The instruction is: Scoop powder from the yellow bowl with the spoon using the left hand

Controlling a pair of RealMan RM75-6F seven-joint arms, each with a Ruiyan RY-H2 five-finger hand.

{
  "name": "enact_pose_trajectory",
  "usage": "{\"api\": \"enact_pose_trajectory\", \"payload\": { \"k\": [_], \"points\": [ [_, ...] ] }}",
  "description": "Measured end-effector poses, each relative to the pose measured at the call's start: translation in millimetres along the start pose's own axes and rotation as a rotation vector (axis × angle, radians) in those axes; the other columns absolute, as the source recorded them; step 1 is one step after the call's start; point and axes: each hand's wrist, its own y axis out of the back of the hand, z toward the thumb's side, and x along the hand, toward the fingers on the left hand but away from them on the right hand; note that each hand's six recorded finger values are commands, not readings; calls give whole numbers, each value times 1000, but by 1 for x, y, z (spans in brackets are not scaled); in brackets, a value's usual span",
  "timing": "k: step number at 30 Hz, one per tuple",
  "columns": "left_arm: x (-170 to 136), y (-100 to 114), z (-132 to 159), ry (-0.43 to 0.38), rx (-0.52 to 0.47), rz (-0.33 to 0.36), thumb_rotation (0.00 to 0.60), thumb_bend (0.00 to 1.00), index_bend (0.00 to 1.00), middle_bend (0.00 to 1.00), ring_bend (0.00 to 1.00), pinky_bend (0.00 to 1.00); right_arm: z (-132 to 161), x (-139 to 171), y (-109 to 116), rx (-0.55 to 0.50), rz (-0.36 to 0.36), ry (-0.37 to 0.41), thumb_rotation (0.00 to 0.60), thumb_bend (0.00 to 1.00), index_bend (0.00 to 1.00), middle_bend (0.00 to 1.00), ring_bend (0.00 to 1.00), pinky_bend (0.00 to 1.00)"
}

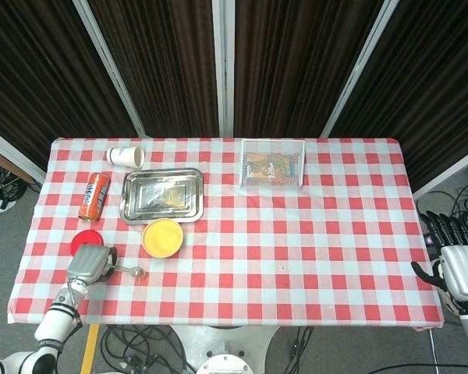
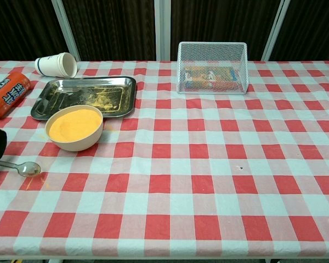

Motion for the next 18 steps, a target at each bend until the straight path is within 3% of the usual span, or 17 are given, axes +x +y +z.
{"api": "enact_pose_trajectory", "payload": {
  "k": [10, 18],
  "points": [
    [16, 91, 11, -45, 148, 115, 600, 399, 626, 972, 938, 925, 2, 1, 7, 4, -21, 15, 600, 187, 0, 58, 0, 0],
    [50, 107, 44, -71, 184, 79, 600, 400, 626, 972, 937, 925, 0, 2, 11, 8, -26, 14, 600, 185, 0, 58, 0, 0]
  ]
}}
